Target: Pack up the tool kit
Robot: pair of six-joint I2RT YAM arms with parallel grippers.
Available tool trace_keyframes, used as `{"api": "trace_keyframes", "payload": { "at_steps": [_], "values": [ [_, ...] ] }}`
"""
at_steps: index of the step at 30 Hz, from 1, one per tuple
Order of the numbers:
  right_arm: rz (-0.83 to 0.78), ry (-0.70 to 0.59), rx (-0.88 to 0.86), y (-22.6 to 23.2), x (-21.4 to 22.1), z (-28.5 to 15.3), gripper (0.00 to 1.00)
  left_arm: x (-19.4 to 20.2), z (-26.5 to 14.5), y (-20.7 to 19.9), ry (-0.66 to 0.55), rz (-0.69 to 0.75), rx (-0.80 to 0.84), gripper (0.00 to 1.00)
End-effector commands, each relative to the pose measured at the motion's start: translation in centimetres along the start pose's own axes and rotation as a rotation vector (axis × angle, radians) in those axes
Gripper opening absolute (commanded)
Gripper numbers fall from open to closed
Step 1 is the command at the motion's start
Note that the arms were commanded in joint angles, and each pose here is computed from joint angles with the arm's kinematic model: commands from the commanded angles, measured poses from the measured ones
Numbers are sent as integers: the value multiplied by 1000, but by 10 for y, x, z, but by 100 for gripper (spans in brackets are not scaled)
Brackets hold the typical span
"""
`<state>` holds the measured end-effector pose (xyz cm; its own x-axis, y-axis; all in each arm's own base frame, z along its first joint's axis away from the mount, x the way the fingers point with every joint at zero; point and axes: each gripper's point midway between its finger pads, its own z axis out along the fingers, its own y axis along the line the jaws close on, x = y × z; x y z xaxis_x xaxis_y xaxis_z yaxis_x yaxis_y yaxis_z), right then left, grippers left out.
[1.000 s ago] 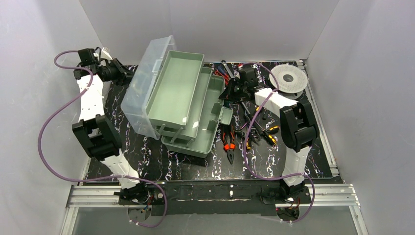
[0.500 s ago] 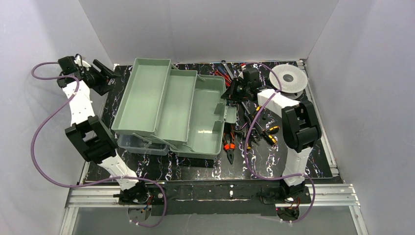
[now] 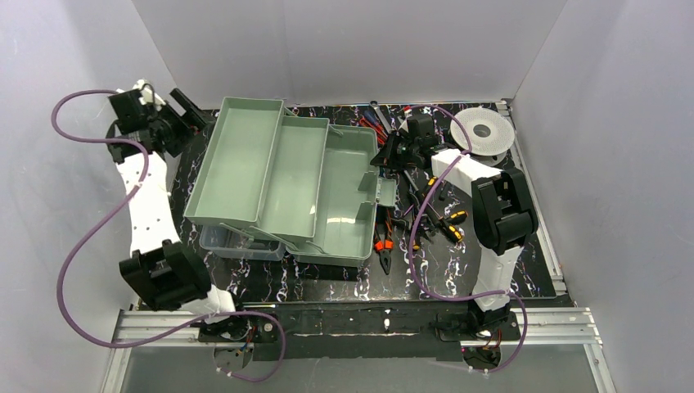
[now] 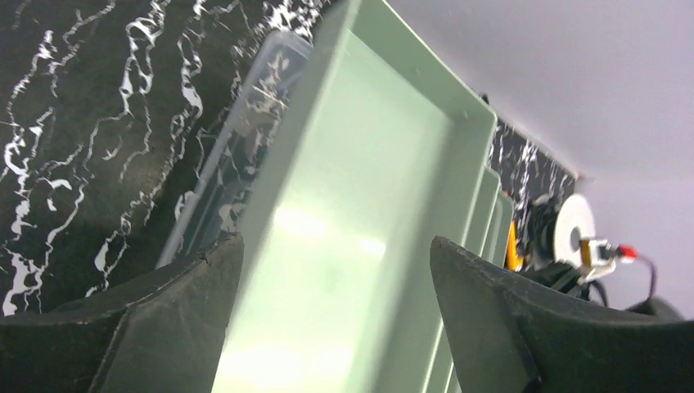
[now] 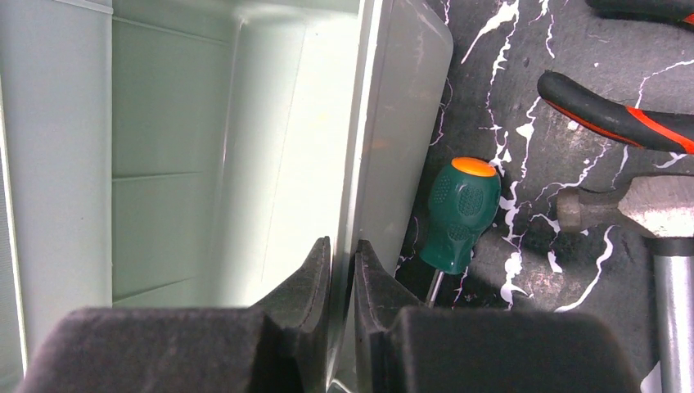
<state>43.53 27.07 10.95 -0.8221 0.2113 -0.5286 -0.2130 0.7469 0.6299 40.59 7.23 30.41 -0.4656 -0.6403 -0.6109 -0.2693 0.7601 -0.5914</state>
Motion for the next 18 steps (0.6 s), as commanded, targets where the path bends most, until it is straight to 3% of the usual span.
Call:
{"api": "trace_keyframes", "payload": {
  "at_steps": [1, 9, 14, 18],
  "values": [
    [-73, 33, -94, 12, 9, -1, 8, 22, -26, -23, -55, 161, -34, 84],
    [-80, 35, -111, 15, 11, -1, 11, 69, -59, -41, -84, 362, -57, 86],
    [-94, 43, -122, 19, 16, 2, 13, 113, -80, -58, -18, 553, -71, 87],
    [-108, 50, -125, 21, 20, 5, 23, 141, -102, -73, 30, 732, -98, 87]
  ]
}}
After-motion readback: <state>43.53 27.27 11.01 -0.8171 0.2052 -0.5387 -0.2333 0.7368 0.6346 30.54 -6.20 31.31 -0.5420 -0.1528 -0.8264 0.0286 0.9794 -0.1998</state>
